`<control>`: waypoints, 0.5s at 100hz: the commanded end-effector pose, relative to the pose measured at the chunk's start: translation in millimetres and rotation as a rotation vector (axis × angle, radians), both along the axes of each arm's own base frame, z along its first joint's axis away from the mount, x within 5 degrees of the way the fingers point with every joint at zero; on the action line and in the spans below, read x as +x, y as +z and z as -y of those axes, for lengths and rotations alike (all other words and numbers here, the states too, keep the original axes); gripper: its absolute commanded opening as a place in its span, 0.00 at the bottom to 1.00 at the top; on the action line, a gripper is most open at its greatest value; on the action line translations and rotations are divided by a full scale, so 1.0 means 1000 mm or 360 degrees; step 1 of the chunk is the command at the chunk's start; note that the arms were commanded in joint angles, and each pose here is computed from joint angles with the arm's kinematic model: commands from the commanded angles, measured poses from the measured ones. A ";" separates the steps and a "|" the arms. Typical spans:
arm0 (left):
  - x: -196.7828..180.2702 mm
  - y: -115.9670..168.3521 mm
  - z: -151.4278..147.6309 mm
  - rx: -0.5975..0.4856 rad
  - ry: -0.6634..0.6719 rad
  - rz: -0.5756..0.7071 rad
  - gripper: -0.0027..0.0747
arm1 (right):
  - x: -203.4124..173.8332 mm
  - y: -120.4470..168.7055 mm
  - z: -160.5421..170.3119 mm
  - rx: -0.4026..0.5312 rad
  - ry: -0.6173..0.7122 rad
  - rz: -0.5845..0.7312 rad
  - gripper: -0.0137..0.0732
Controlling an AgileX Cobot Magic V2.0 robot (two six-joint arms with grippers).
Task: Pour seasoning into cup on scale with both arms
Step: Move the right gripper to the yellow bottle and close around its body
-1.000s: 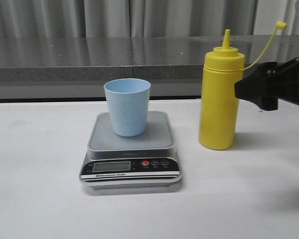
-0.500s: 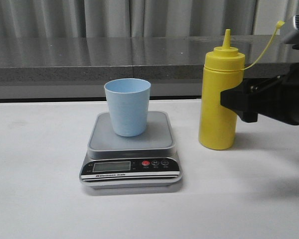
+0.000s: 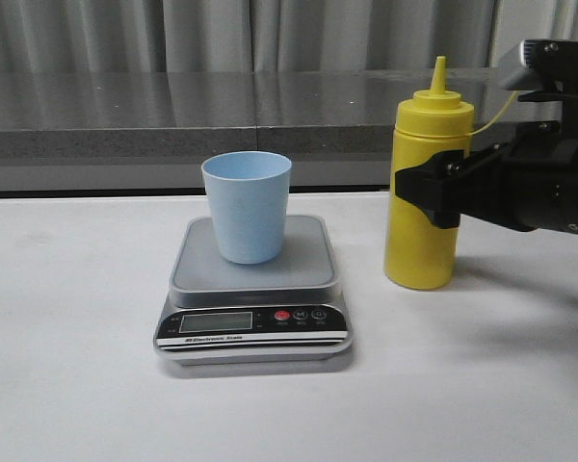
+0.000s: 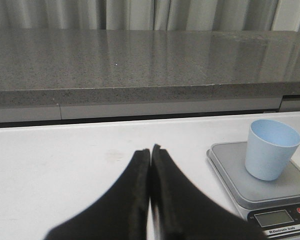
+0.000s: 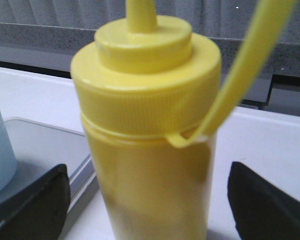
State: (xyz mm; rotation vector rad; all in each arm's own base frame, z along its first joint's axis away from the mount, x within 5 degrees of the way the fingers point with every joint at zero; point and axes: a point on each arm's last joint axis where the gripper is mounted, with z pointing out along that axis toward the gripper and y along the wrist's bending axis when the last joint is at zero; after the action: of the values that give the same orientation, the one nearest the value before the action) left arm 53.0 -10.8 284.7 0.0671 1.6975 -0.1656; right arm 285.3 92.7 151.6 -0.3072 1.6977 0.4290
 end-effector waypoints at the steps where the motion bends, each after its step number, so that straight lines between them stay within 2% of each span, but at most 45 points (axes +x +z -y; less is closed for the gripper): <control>1: 0.000 0.015 -0.001 -0.0042 0.0026 0.0147 0.01 | 0.006 0.021 -0.005 0.0072 0.0040 0.0208 0.89; 50: 0.000 0.015 -0.001 -0.0042 0.0026 0.0147 0.01 | 0.025 0.019 -0.011 0.0078 0.0060 0.0247 0.88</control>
State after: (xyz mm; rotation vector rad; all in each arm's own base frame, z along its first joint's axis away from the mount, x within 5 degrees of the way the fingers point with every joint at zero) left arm 53.0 -10.8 284.7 0.0671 1.6975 -0.1656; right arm 305.9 99.8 145.0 -0.3310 1.6849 0.4379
